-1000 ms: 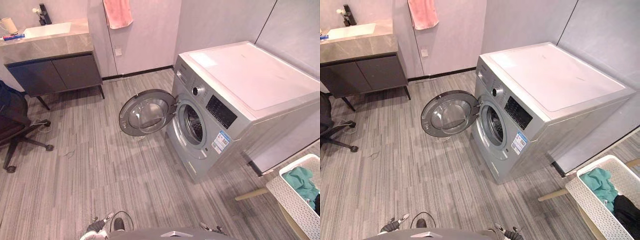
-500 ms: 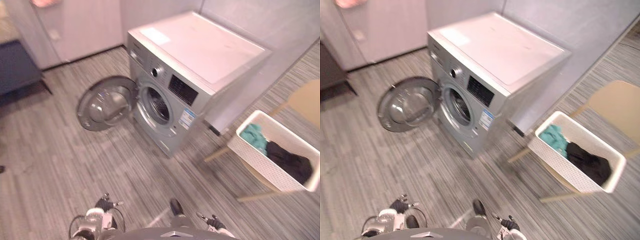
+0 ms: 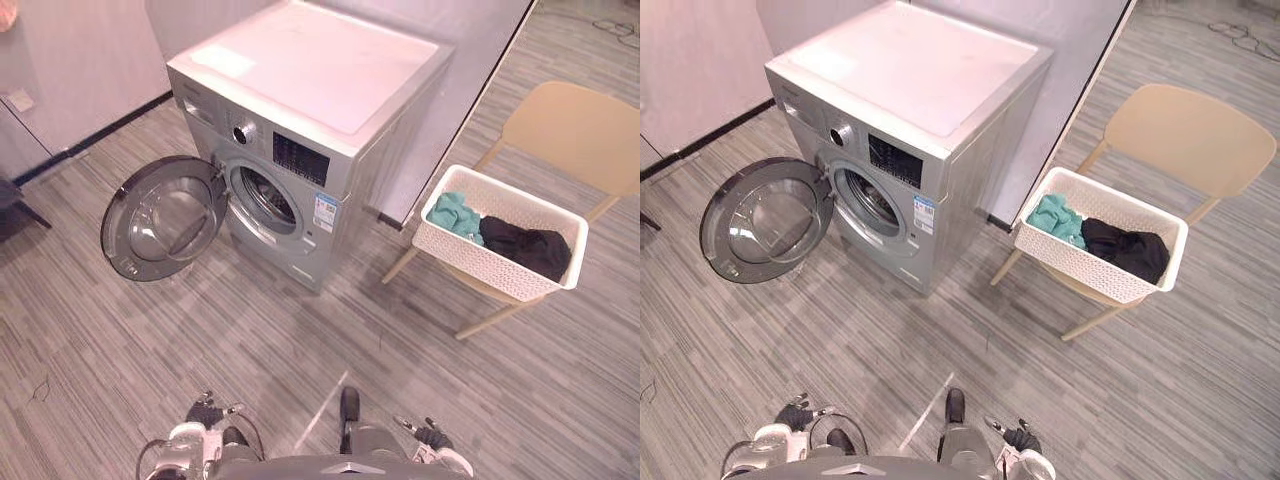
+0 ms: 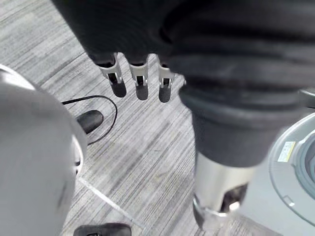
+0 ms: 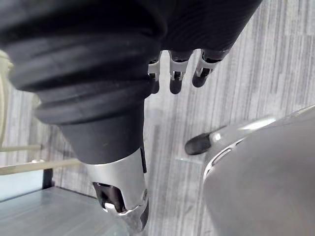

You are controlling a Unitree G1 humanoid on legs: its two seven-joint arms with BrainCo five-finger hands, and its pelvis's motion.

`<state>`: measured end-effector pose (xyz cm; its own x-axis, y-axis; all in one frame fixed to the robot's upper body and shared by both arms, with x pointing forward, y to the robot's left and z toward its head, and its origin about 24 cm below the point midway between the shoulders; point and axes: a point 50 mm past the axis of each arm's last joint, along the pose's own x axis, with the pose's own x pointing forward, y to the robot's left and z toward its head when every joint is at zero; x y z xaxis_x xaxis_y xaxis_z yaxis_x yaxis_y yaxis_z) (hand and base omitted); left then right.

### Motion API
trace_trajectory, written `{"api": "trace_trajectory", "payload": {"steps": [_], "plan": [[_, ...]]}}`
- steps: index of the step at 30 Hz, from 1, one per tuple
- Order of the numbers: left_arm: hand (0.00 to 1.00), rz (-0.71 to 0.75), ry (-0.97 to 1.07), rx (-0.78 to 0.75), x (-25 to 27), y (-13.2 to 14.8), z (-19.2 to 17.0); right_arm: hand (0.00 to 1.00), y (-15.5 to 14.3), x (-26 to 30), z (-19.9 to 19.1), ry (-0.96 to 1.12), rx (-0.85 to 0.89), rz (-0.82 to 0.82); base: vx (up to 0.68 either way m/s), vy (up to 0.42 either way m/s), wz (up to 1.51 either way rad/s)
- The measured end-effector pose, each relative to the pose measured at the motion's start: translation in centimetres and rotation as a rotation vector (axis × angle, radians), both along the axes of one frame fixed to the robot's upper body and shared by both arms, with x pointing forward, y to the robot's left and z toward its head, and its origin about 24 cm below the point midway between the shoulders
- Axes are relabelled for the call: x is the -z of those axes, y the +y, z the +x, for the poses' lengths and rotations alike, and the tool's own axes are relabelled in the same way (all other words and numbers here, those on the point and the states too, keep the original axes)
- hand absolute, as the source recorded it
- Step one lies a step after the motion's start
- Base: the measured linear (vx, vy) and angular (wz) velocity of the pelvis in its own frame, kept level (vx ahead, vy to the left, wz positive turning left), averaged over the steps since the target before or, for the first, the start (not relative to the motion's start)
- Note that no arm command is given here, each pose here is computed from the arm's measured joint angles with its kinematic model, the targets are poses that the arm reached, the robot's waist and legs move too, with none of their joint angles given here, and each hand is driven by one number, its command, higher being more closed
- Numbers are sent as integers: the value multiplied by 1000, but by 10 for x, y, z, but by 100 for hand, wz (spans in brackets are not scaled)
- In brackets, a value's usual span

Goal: Pick up the laundry basket with both hands and put the clothes into the washing machine.

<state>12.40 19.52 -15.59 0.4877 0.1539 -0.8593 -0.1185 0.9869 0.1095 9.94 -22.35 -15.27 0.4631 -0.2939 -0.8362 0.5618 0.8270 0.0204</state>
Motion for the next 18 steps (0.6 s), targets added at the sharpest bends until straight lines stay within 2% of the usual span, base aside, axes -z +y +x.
{"api": "trace_trajectory", "payload": {"steps": [5,10,13,15,17,18], "plan": [[0,6,7,-10,0,3,-2,0,4,2,-5,1,24,18,-6,-79,-13],[0,16,32,-39,4,2,-14,0,12,-2,2,-50,-35,10,14,-89,-108],[0,-40,13,-3,4,-23,-9,0,-12,-7,-2,-40,-45,-56,6,143,-108],[0,-52,-5,3,3,-30,-6,0,-20,-8,-9,-32,-38,-74,-40,198,-80],[0,-72,-23,-77,3,-29,-12,0,-27,-14,-6,-58,-52,-105,11,152,-113],[0,-54,-18,-101,3,-19,-16,0,-19,-13,-6,-60,-65,-90,64,88,-70]]}}
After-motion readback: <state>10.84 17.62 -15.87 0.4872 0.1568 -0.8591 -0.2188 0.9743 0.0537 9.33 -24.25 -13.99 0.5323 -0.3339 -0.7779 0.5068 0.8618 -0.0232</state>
